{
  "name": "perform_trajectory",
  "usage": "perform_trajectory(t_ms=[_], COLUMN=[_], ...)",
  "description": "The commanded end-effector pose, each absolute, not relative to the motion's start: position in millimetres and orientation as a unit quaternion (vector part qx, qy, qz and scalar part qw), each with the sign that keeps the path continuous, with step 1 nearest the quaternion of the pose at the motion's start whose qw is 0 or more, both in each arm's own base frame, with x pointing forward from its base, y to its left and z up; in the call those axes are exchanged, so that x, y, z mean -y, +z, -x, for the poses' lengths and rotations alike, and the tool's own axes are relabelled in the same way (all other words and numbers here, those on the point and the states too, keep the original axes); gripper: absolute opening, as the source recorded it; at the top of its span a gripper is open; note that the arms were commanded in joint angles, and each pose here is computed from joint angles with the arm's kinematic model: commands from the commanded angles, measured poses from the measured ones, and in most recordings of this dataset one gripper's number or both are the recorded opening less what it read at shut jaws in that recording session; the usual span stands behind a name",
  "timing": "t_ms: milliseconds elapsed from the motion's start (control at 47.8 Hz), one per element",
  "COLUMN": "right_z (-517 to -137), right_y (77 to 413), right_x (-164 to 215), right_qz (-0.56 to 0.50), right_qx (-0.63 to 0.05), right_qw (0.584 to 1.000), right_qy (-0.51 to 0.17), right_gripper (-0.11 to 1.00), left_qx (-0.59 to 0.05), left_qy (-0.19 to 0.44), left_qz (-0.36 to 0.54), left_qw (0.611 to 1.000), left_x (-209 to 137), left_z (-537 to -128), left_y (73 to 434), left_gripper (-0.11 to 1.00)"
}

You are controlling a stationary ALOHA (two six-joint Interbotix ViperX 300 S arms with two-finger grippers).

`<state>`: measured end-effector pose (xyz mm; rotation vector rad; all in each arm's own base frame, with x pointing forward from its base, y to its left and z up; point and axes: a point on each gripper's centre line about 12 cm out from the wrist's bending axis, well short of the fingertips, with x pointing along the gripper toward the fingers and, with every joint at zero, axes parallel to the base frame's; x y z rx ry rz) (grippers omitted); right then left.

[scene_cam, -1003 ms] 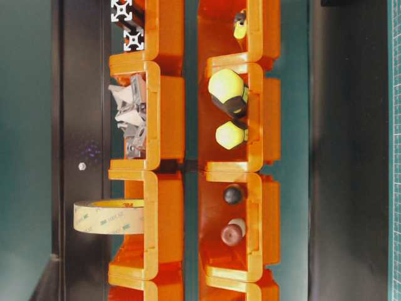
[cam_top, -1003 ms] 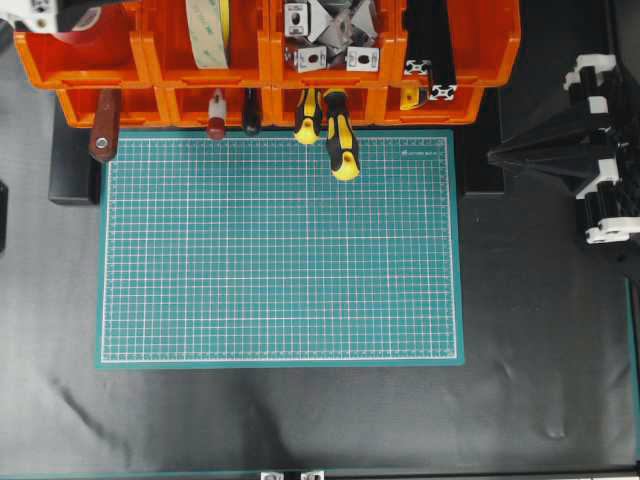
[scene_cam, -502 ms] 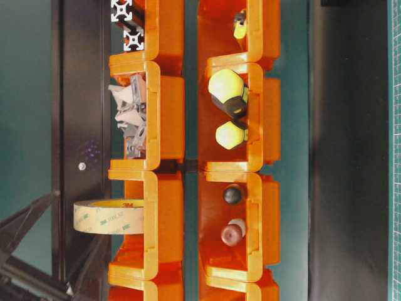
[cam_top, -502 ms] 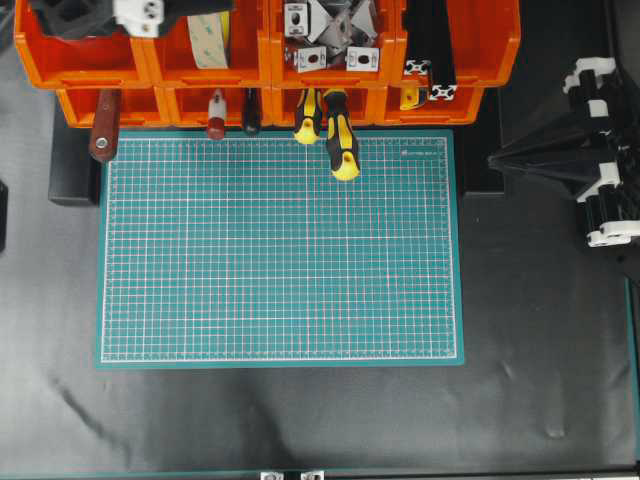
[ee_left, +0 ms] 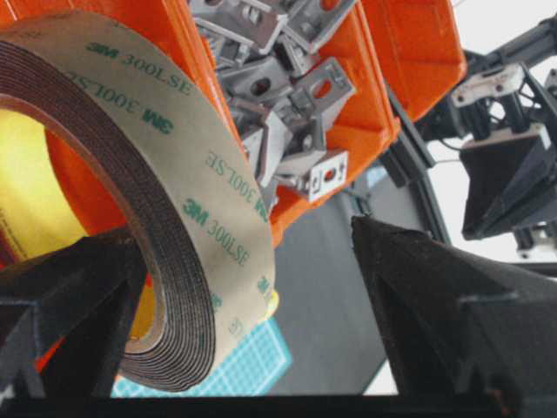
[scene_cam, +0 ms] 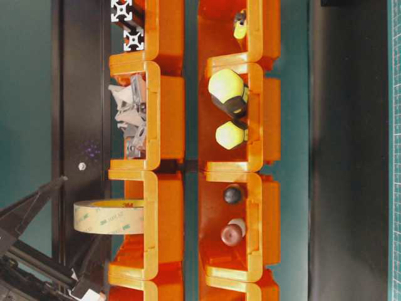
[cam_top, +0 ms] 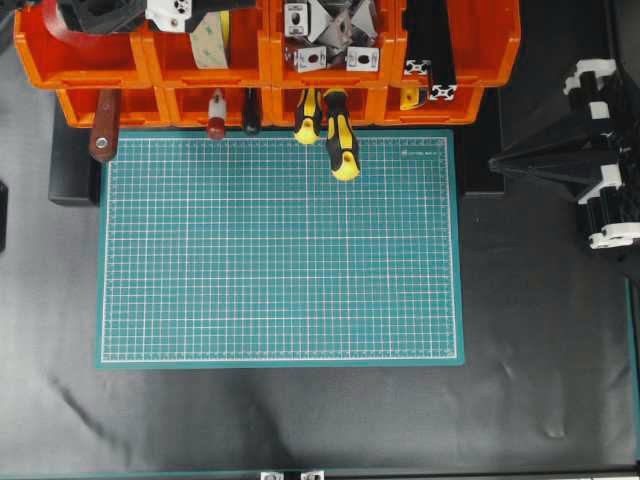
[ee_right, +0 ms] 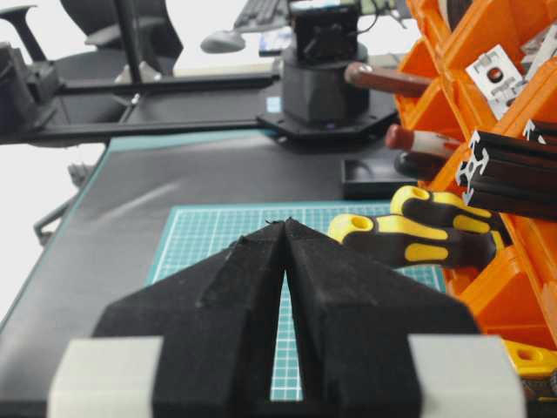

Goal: Pick foam from container rack with left arm.
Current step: 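Close the left gripper on the rim of the 3M tape roll, then lift the tape roll out of the bin and carry it over the mat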

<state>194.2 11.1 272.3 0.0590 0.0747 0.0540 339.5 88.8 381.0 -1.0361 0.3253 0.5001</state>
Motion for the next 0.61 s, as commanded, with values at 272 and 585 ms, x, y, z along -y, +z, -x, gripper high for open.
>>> perform_trajectory(t_ms=[272,585], right_z=[-197,-197], right_y=[286,285], right_x=[-13,-16], right_qz=[-0.031,-0.031], right_qx=[-0.018,-0.021], right_qw=[0.999,0.998], right_qy=[0.032,0.040], right_gripper=[0.00,0.00], left_qx=[-0.114,-0.053], left_qy=[0.215,0.163], left_qz=[0.481,0.470], left_qw=[0.842,0.866], left_x=[-91,-81], left_z=[-340,-345], left_y=[399,422], left_gripper=[0.42,0.24])
